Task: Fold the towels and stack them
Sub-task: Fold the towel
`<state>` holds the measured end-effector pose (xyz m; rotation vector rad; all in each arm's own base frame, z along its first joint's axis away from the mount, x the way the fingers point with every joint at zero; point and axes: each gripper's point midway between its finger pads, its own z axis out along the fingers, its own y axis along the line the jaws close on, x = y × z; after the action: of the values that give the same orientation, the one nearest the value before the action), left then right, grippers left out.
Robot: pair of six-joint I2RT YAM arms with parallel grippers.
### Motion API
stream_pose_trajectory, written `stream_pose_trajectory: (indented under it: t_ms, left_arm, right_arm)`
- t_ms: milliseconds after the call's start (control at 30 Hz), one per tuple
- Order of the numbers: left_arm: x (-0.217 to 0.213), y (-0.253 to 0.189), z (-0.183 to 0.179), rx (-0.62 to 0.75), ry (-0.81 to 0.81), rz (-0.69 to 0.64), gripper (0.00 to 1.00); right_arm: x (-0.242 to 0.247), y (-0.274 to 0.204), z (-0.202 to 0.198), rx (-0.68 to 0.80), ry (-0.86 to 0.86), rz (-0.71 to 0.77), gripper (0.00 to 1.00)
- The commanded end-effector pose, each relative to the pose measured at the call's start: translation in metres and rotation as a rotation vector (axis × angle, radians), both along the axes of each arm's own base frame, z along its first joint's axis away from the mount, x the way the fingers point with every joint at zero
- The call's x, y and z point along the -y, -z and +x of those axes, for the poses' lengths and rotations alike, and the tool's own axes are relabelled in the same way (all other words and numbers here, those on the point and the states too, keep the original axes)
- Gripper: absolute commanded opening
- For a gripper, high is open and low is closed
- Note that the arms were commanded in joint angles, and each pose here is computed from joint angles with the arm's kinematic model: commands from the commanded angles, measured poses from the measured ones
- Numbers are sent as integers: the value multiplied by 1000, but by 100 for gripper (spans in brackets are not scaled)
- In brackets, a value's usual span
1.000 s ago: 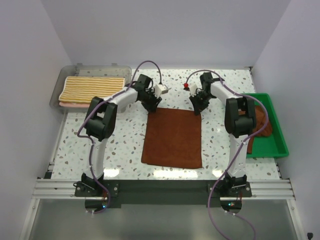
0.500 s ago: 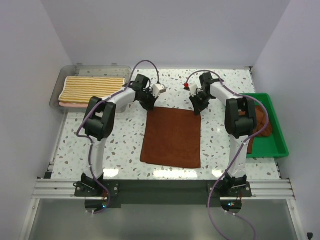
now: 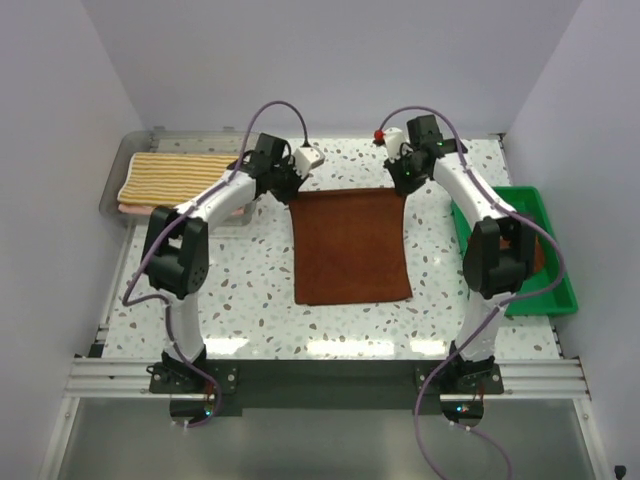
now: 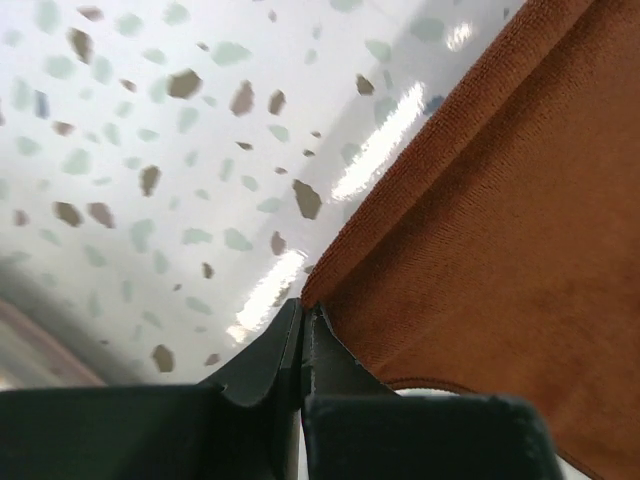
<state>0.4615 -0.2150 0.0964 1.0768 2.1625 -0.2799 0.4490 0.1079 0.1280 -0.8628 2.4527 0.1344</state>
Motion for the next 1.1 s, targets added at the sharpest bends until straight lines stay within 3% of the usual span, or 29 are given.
stream_pose_trajectory:
  t_ms: [0, 267, 567, 700, 867, 1067]
  left_arm:
    - [-16, -98, 24, 245, -95, -56, 0]
    - [-26, -194, -13, 484, -167, -120, 0]
    - [-32, -261, -100, 696, -196, -184, 0]
    - [-36, -282, -128, 715, -181, -243, 0]
    - [-33, -278, -138, 663, -148, -243, 0]
    - [-17, -221, -98, 539, -184, -136, 0]
  right_arm:
    - [14, -67, 0, 161, 49, -31, 0]
    - [21, -174, -34, 463, 70, 52, 0]
    - [12, -210, -106, 571, -31, 161, 0]
    - [16, -226, -139, 600, -56, 168, 0]
    - [22, -231, -147, 624, -58, 143, 0]
    - [13, -180, -104, 474, -53, 105, 0]
